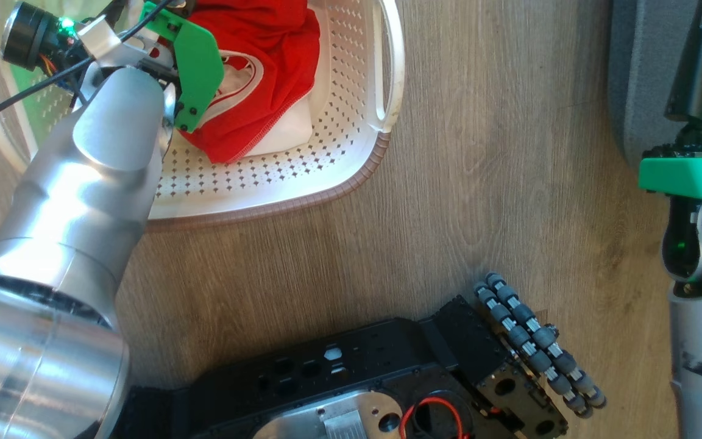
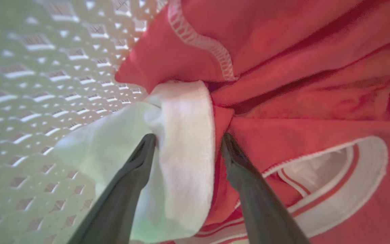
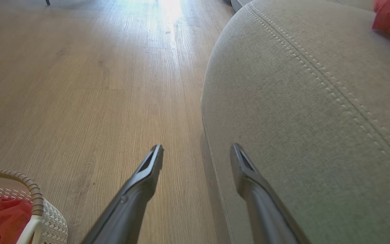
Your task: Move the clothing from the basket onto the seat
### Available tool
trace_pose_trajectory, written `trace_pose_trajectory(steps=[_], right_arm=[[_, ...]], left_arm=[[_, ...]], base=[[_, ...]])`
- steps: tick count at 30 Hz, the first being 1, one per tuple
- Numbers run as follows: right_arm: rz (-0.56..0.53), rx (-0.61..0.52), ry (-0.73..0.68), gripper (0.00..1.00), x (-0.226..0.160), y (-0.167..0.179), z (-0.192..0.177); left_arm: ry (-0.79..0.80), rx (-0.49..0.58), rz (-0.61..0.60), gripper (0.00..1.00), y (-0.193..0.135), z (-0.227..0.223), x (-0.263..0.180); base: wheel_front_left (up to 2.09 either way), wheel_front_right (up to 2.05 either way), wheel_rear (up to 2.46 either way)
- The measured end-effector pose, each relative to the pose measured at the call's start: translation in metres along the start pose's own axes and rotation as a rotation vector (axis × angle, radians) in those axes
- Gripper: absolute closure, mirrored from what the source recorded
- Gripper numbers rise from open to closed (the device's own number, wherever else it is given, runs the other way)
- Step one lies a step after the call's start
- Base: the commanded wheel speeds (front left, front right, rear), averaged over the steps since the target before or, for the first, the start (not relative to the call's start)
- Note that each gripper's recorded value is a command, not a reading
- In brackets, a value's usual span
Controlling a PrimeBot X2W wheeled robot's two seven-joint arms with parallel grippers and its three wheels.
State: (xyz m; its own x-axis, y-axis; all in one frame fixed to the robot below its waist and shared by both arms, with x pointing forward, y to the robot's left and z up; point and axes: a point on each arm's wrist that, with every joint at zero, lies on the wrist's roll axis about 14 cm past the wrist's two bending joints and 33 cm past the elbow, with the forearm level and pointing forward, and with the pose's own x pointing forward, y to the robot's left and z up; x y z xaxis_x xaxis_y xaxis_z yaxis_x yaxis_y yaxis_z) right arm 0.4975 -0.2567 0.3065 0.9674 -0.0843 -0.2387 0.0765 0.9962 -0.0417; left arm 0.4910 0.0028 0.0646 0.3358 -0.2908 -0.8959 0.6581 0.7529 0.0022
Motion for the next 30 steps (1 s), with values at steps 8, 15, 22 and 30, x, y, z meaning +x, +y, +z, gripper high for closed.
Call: trace_pose_trajectory(steps=[8, 15, 22, 30], right_arm=[[-0.011, 0.009, 0.038, 0.00, -0.011, -0.001, -0.010], [-0.011, 0.018, 0.036, 0.00, -0.010, 0.000, -0.011], [-0.019, 0.025, 0.054, 0.00, -0.016, -0.002, -0.015], [-0.026, 0.023, 0.055, 0.00, -0.019, -0.004, -0.014]], left_arm=[[0.017, 0.031, -0.004, 0.00, -0.002, -0.006, 0.002], [0.027, 0.048, -0.005, 0.00, -0.003, -0.010, 0.003], [0.031, 0.067, -0.012, 0.86, -0.006, -0.011, 0.004], [0.007, 0.072, -0.021, 1.00, -0.008, -0.006, 0.003]], base=[[0.00, 0.00, 0.00], [0.00, 0.00, 0.00], [0.00, 0.00, 0.00], [0.00, 0.00, 0.00]])
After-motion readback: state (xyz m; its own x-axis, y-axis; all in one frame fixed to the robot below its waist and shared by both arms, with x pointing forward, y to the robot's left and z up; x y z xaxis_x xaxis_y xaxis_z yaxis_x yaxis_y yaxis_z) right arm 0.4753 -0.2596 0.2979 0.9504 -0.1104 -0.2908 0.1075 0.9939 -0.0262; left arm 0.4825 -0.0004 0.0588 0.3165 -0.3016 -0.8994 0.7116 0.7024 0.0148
